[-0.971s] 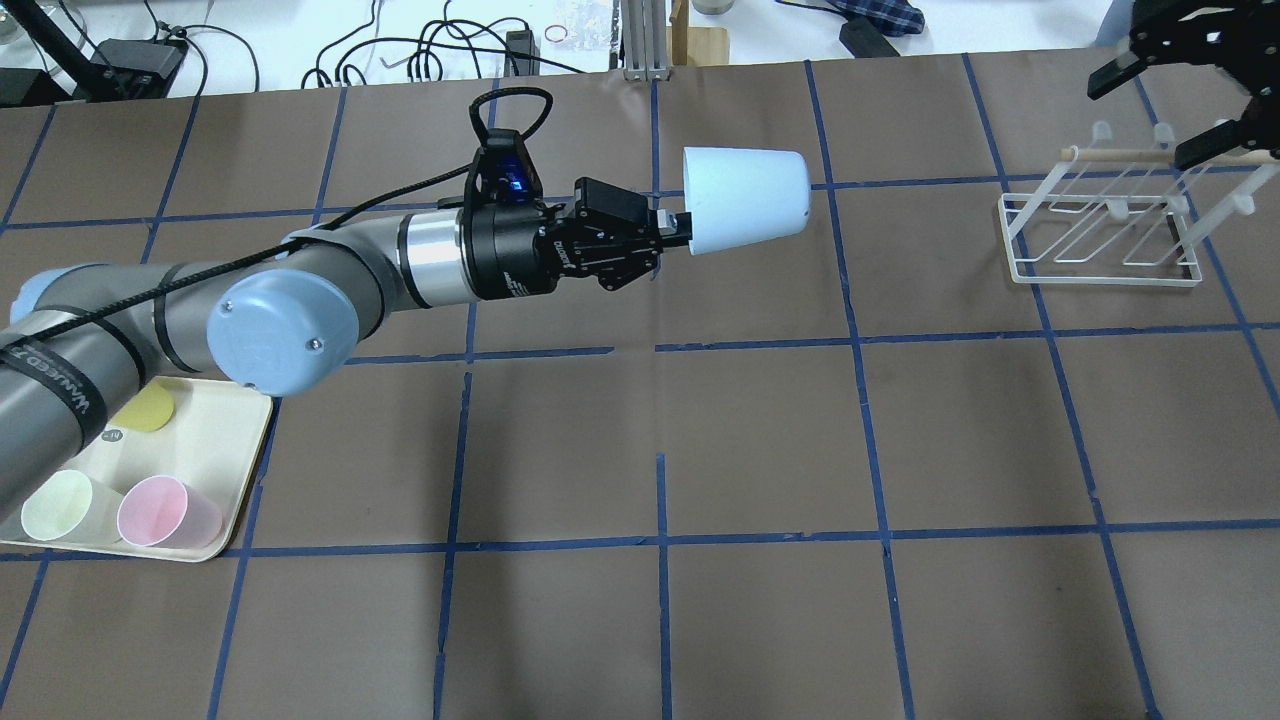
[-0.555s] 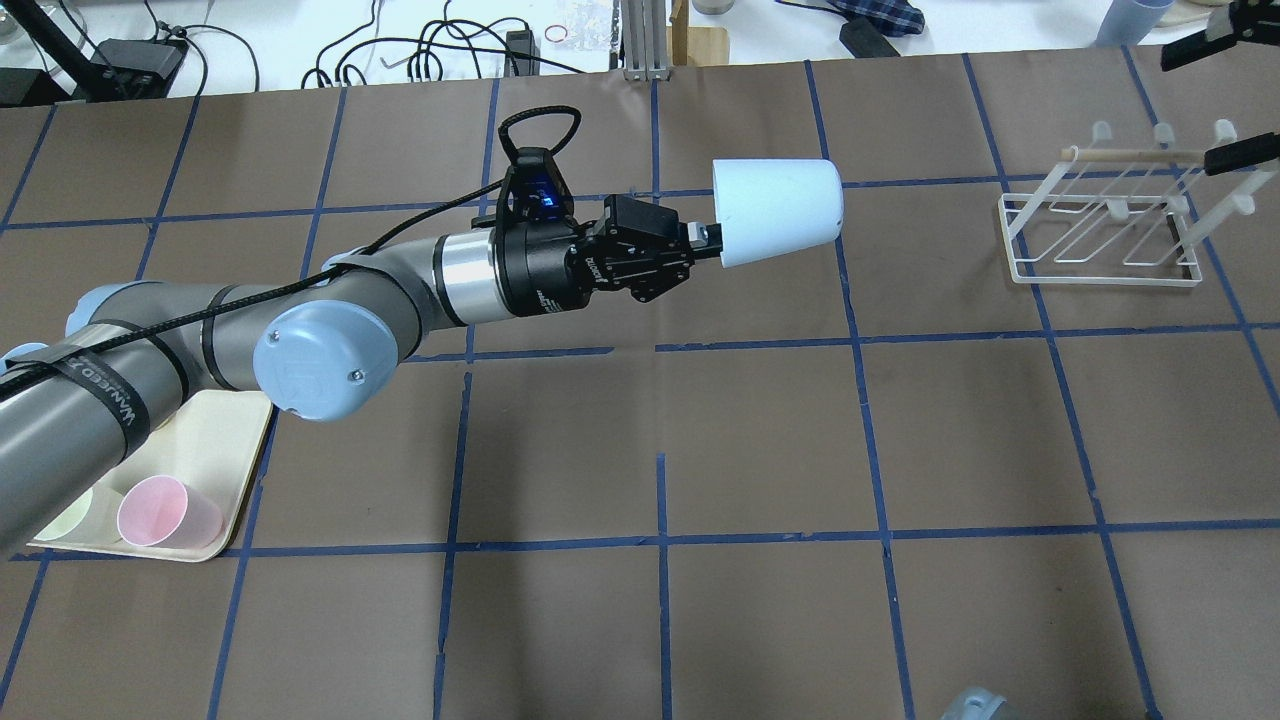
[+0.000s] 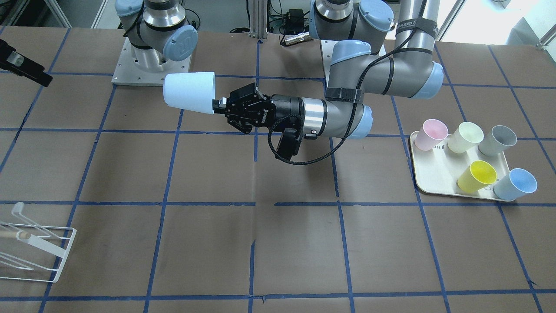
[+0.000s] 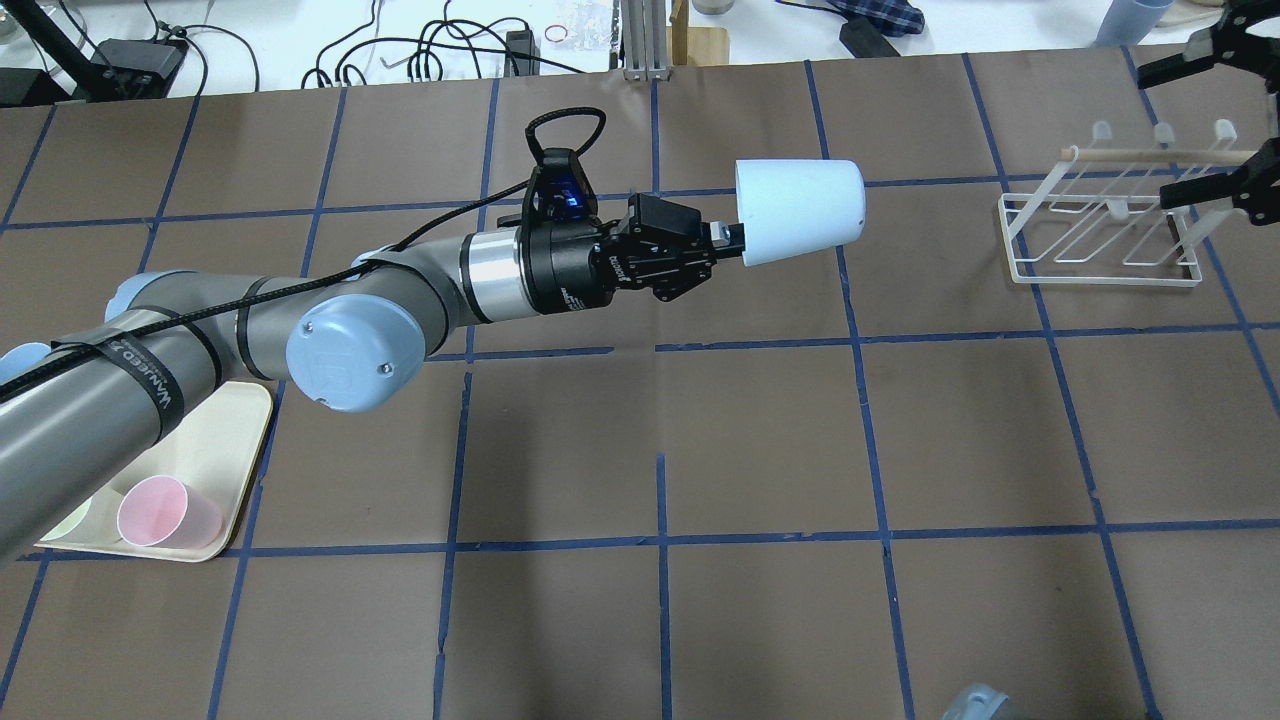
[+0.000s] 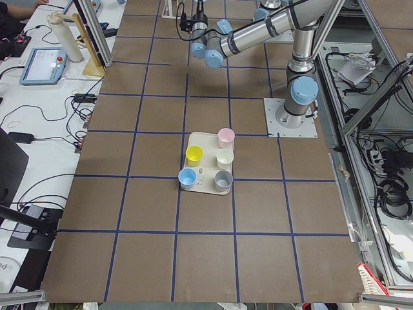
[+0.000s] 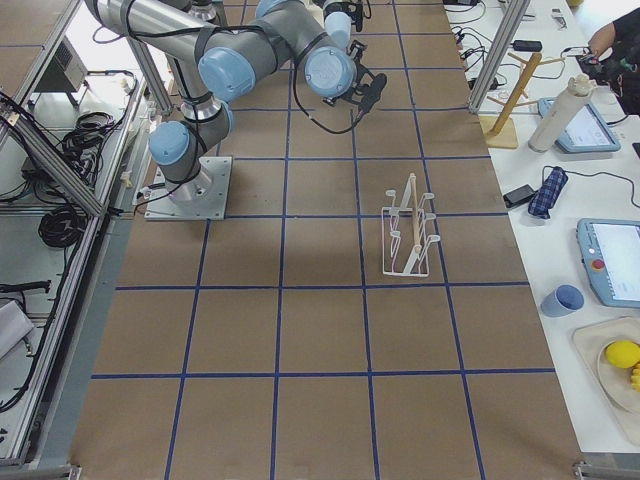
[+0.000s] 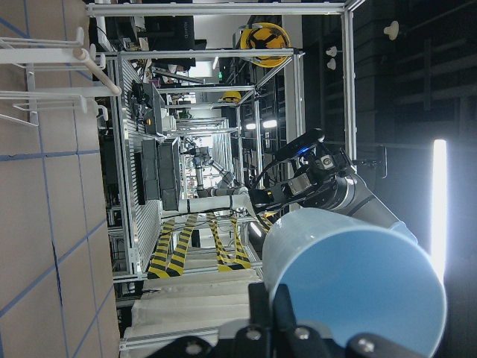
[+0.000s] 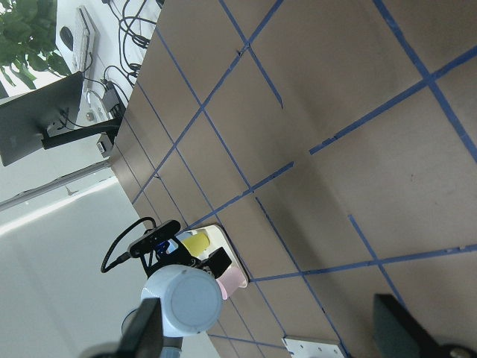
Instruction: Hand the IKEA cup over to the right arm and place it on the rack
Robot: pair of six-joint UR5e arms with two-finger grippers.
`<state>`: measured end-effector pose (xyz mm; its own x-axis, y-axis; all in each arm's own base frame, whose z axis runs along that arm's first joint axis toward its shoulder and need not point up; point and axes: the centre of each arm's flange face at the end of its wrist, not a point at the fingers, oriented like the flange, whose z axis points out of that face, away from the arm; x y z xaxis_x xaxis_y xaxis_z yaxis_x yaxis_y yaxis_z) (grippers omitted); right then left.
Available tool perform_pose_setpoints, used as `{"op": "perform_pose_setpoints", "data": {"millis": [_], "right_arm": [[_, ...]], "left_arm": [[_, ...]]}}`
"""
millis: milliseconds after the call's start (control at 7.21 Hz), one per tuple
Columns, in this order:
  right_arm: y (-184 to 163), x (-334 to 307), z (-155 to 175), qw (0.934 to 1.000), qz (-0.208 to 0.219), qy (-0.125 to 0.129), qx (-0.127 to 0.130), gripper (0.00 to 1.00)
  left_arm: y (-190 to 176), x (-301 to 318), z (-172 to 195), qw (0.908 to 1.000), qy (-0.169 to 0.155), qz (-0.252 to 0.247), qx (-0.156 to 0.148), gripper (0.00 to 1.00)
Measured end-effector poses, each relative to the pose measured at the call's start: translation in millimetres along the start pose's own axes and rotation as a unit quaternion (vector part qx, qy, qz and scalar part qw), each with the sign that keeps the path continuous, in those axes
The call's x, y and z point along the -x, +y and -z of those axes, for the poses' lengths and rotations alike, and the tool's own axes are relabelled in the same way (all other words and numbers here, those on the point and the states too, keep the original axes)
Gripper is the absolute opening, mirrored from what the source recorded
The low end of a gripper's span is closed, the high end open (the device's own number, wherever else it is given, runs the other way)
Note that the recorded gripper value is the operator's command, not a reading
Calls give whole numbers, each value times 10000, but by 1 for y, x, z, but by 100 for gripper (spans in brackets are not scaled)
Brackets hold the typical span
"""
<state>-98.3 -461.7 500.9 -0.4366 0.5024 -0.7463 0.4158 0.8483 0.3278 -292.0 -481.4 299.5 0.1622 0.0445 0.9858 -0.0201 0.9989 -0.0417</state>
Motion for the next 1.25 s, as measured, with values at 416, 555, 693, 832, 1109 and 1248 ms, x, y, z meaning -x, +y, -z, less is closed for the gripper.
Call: {"op": "perform_pose_setpoints", "data": {"millis": [416, 555, 693, 832, 1109, 1248], "right_arm": [[16, -6, -32, 9942, -683, -157, 816, 100], [15, -11, -39, 9895, -966, -244, 1047, 100], [12, -14, -44, 9851, -1189, -371, 1184, 100], [7, -16, -50, 9792, -1439, -580, 1306, 100], [-9, -25, -63, 9636, -1951, -930, 1575, 100], [-13, -26, -71, 9598, -2040, -972, 1666, 100]], "left_arm": [[2, -1, -7, 10000, 34, -6, 50, 0], [3, -2, -9, 10000, 37, -20, 62, 0], [3, -2, -9, 10000, 40, -17, 61, 0], [3, -3, -9, 10000, 46, -32, 63, 0], [3, -6, -10, 9999, 53, -71, 69, 0], [3, -5, -9, 9999, 52, -70, 69, 0]]}}
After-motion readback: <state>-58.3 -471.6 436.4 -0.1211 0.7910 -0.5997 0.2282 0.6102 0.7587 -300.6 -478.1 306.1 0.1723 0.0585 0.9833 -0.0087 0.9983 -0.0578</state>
